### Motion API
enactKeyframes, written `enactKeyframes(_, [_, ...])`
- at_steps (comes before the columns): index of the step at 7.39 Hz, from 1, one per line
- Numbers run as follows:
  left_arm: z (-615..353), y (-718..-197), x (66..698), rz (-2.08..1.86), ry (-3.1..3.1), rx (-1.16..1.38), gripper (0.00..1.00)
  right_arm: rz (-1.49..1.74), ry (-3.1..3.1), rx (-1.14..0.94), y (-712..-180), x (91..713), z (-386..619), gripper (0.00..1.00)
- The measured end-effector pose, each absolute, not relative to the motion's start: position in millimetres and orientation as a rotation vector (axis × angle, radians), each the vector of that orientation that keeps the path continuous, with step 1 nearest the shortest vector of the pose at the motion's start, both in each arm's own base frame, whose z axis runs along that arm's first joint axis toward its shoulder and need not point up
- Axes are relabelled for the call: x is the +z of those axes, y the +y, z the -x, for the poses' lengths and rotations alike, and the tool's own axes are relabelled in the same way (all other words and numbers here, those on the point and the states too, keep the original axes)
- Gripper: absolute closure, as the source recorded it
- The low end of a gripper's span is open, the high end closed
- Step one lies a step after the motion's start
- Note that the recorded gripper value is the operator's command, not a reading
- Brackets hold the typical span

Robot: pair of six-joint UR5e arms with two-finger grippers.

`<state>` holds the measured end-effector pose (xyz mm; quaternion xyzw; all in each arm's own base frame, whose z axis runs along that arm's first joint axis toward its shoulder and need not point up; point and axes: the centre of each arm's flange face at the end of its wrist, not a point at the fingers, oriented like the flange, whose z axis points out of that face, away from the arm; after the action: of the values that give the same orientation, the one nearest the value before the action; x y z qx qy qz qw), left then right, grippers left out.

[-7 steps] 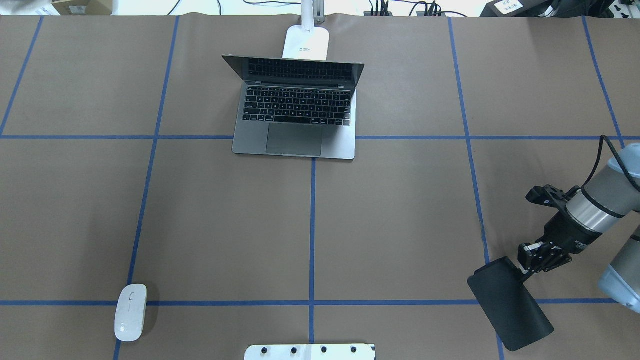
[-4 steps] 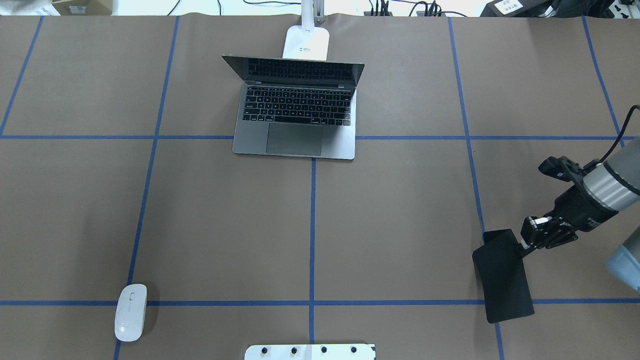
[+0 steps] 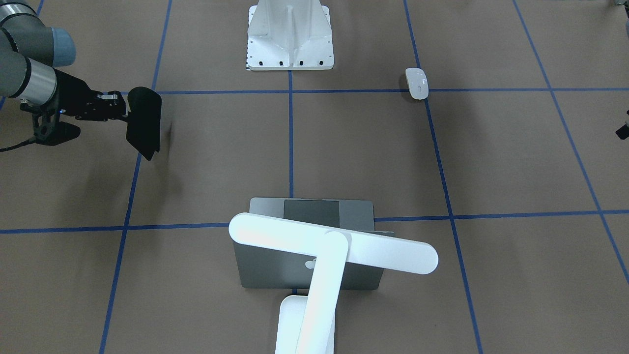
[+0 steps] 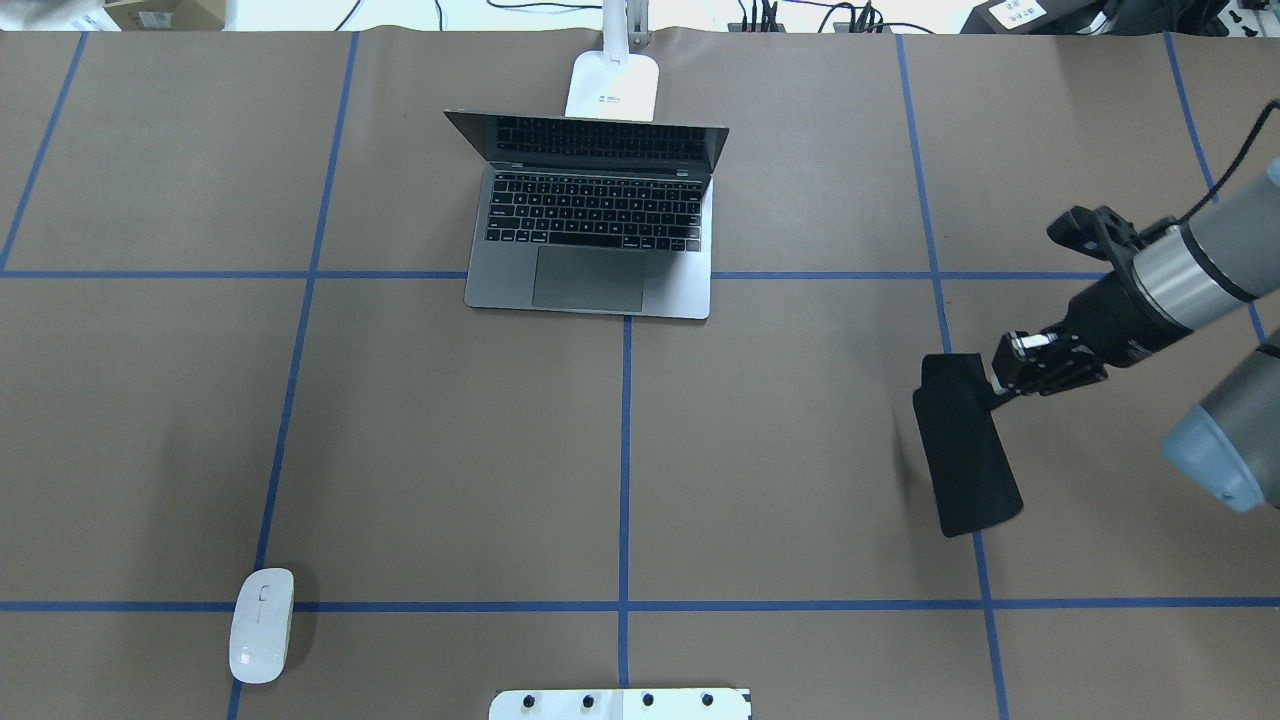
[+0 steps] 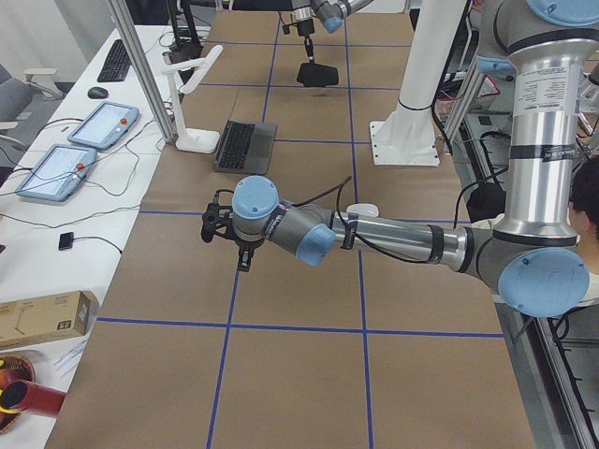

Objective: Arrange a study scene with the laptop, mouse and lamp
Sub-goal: 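Lift the black mouse pad and carry it beside the laptop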

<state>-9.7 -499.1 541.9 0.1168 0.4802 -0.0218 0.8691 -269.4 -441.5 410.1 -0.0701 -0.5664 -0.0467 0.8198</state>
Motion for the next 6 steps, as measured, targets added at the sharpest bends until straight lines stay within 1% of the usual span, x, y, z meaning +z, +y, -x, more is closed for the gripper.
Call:
enactKeyframes(3, [12.1,-499.8,551.3,-0.243,0.997,-0.030,0.19,0.000,-1.091,-0.025,-487.1,335.4,291.5,1.00])
enactKeyframes(4, [13.6,-499.8,552.4,-0.246,0.995,-0.028,0.19,-0.031,-1.037,-0.006,-503.6,300.9,301.4,1.00])
enactKeyframes(6, [16.0,-499.8,553.4,-0.249,0.994,-0.028,0.19,-0.076,-0.939,0.007,-524.6,246.9,310.3,1.00])
